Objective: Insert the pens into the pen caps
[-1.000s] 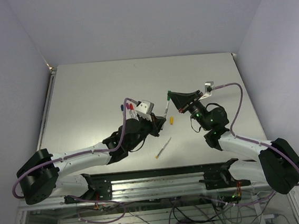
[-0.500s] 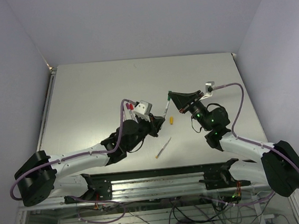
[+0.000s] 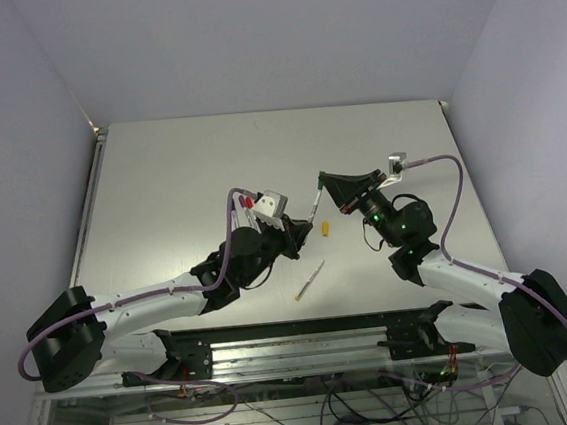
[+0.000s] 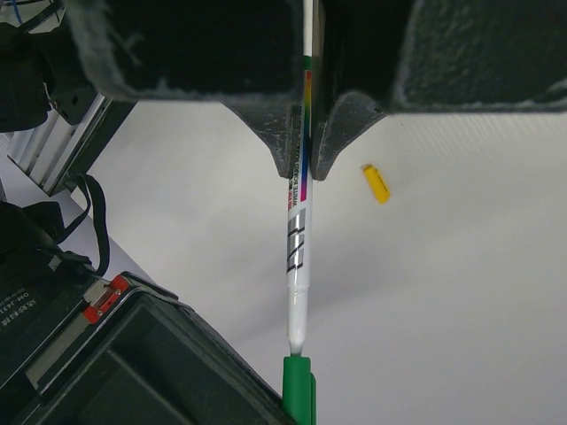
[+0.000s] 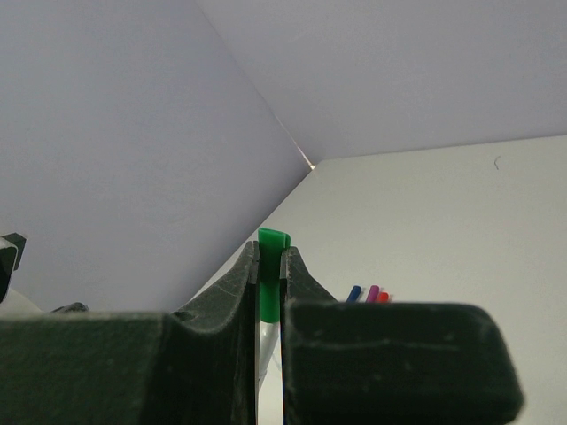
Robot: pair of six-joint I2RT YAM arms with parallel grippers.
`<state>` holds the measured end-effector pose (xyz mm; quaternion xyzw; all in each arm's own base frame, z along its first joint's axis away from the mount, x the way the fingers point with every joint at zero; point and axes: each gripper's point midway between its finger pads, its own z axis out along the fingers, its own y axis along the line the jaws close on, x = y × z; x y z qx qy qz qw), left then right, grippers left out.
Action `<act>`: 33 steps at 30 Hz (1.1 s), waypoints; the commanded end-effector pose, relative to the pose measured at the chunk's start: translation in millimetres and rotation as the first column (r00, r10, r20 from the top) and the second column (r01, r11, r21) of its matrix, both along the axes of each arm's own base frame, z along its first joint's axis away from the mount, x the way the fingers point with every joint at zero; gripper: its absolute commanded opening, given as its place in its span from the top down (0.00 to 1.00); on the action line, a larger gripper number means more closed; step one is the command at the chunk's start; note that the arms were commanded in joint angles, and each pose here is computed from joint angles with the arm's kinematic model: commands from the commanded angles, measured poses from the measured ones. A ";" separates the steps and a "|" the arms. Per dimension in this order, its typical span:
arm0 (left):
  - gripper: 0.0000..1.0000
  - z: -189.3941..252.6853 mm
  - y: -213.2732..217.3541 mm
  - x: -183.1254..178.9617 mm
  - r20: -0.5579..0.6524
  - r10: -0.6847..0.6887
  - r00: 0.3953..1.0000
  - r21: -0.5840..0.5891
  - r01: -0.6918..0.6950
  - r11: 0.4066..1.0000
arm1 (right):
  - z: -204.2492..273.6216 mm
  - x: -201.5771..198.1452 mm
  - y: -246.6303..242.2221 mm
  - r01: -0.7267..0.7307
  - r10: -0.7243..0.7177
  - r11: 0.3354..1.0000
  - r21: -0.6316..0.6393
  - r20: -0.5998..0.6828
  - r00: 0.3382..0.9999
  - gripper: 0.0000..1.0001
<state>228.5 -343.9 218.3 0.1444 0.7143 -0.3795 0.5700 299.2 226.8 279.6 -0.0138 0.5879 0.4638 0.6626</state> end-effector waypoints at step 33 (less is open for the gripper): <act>0.93 29.5 11.4 19.2 0.051 0.128 0.990 -0.158 -0.119 0.980 | -9.8 -21.1 29.0 -0.188 0.188 0.982 0.009 -0.048 0.981 1.00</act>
